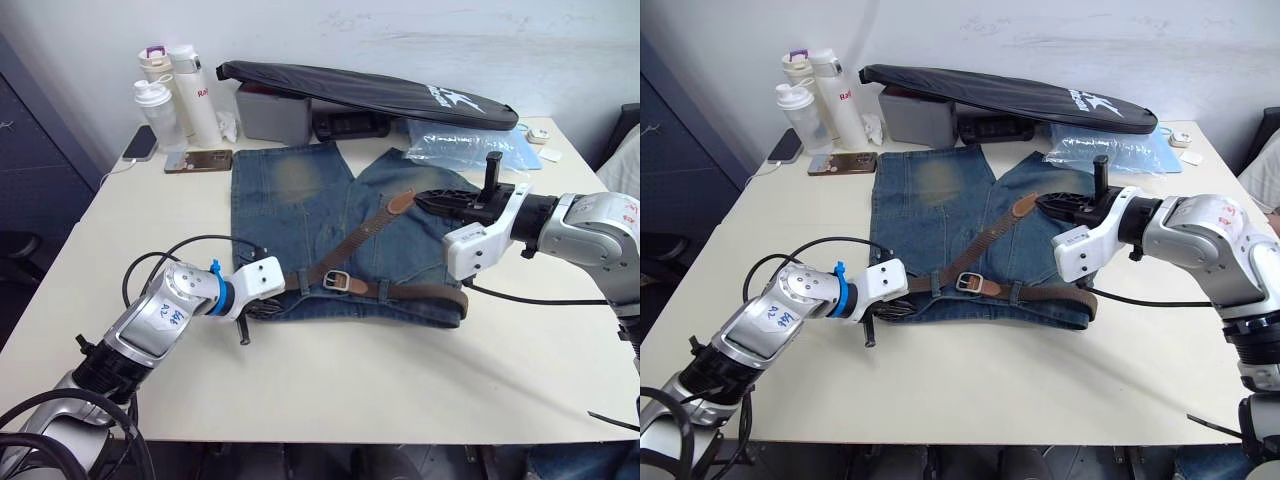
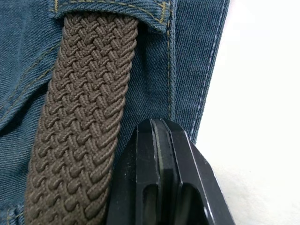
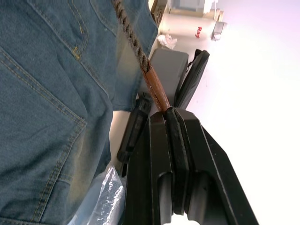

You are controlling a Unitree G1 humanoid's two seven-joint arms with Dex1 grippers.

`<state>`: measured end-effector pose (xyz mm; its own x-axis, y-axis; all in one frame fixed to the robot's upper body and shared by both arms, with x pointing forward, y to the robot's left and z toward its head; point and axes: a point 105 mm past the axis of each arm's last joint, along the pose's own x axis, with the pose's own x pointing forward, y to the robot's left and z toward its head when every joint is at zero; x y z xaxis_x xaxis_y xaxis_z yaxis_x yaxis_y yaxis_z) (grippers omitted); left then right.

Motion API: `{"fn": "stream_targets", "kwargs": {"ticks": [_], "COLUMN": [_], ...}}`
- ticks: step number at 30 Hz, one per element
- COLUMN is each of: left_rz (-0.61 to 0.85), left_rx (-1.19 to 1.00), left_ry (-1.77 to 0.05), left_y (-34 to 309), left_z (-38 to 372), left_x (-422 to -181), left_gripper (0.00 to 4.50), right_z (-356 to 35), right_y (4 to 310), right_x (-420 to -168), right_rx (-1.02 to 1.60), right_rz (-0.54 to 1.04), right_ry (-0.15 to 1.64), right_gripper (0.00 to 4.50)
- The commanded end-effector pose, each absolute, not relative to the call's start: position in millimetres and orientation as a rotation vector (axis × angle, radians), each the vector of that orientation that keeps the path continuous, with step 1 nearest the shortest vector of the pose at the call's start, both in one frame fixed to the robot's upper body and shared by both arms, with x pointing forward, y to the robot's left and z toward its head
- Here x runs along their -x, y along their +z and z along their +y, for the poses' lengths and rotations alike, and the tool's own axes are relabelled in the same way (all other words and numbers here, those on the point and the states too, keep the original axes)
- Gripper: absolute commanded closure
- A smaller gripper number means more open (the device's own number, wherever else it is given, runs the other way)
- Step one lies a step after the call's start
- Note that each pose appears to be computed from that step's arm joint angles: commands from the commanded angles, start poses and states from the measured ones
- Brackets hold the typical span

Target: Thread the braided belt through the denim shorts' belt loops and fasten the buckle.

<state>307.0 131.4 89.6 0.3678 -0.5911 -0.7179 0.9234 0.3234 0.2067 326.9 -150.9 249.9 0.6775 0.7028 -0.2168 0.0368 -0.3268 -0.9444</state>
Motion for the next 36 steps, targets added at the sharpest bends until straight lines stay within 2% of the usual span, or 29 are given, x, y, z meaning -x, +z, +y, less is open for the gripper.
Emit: {"fn": "stream_targets", "kwargs": {"ticks": [1,3,9,10,11,19,23,25,30,36], "left_rz": [0.750,0.746,0.667,0.662,0.661,0.519,0.301,0.242,0.204,0.150], "left_rx": [-0.670,-0.655,-0.279,-0.246,-0.232,-0.043,0.041,0.034,-0.051,-0.154], "left_ry": [-1.016,-1.011,-1.190,-1.181,-1.177,-1.272,-1.288,-1.287,-1.253,-1.109], "left_y": [58.0,59.8,96.8,103.8,109.0,170.5,215.5,226.1,220.5,211.1], "left_z": [157.7,159.8,133.4,135.4,138.4,141.2,119.2,98.2,54.0,48.8], "left_x": [-300.3,-301.3,-284.1,-286.4,-288.1,-292.4,-309.2,-314.4,-318.2,-335.2], "left_gripper": [4.47,4.47,4.47,3.82,3.65,0.05,0.02,0.02,0.02,0.02], "right_z": [-155.5,-155.2,-140.2,-137.1,-133.9,-114.8,-110.2,-109.1,-107.2,-111.8], "right_y": [272.0,268.7,267.0,266.4,265.3,257.3,253.1,252.8,251.6,250.1], "right_x": [-322.1,-321.9,-319.1,-318.6,-318.1,-313.4,-312.5,-312.8,-313.4,-314.6], "right_rx": [1.848,1.836,1.776,1.767,1.760,1.689,1.653,1.636,1.607,1.584], "right_rz": [-0.630,-0.621,-0.663,-0.668,-0.673,-0.695,-0.674,-0.655,-0.611,-0.557], "right_ry": [0.698,0.711,0.723,0.726,0.730,0.762,0.776,0.776,0.773,0.747], "right_gripper": [4.50,4.50,4.50,4.50,4.50,4.50,4.50,4.50,4.50,4.50]}}
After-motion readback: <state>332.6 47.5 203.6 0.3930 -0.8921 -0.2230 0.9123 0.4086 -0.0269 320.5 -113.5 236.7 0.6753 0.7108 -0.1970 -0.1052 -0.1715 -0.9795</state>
